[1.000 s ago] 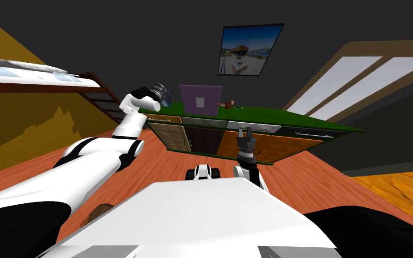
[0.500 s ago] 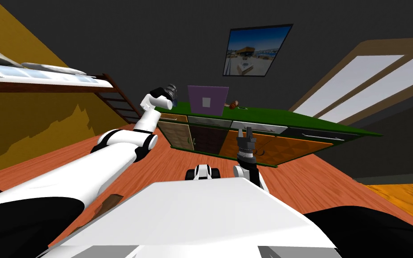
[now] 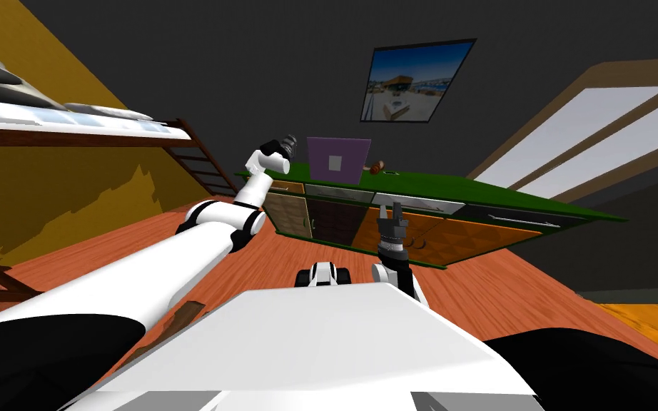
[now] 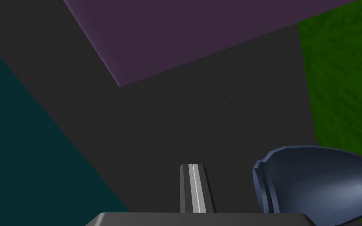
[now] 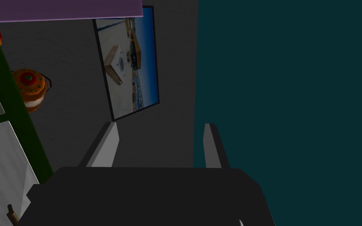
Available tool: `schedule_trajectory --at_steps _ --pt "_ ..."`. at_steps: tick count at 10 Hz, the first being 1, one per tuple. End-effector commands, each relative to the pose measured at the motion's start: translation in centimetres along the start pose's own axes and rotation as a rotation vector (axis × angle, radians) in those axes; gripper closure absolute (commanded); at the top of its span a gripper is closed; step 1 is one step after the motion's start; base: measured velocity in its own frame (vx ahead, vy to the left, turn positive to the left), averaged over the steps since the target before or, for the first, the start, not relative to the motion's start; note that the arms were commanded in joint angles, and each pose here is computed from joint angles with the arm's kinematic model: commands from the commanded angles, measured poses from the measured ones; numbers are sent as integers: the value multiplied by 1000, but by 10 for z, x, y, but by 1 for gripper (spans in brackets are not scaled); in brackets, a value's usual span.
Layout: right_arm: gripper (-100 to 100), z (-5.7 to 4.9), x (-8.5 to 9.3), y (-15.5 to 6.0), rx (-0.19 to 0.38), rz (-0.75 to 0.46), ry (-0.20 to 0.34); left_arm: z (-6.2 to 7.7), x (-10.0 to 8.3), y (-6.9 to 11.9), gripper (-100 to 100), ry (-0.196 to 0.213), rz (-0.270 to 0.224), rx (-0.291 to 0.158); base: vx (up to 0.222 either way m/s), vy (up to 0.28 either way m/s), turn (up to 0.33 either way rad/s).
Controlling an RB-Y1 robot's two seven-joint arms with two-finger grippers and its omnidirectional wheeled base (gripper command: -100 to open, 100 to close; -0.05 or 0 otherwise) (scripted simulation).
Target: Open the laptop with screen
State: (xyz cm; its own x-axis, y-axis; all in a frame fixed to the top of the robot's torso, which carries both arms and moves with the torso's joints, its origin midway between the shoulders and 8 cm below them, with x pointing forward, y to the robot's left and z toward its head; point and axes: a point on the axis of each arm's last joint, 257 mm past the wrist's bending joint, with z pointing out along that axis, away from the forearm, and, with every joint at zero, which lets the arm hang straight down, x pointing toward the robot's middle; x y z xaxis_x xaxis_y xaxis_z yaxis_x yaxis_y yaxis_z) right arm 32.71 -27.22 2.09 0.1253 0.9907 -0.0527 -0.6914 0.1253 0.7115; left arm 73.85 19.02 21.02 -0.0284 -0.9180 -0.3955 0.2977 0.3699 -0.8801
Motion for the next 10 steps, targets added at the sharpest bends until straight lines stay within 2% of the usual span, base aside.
schedule_trajectory --at_steps 1,2,3,4,5,6,7,8,9,10 --pt "0 0 0 0 0 0 0 12 38 -14 100 43 64 3 -27 60 248" --pt "0 0 0 0 0 0 0 17 48 -20 100 54 55 -3 -40 89 93" --pt "0 0 0 0 0 0 0 19 65 -30 100 75 42 6 -35 51 -32" --pt "0 0 0 0 0 0 0 20 74 -29 100 86 35 1 -19 18 -21" --pt "0 0 0 0 0 0 0 25 102 -47 100 111 126 20 -55 75 187" --pt "0 0 0 0 0 0 0 20 124 -59 100 137 110 49 -51 88 122" --pt "0 0 0 0 0 0 0 23 143 -71 100 160 104 46 -18 50 -7" --pt "0 0 0 0 0 0 0 25 151 -60 100 171 101 19 -4 15 -23" --pt "0 0 0 0 0 0 0 25 147 -63 100 162 104 32 0 0 0" --pt "0 0 0 0 0 0 0 25 150 -70 -100 170 109 21 10 22 -29"
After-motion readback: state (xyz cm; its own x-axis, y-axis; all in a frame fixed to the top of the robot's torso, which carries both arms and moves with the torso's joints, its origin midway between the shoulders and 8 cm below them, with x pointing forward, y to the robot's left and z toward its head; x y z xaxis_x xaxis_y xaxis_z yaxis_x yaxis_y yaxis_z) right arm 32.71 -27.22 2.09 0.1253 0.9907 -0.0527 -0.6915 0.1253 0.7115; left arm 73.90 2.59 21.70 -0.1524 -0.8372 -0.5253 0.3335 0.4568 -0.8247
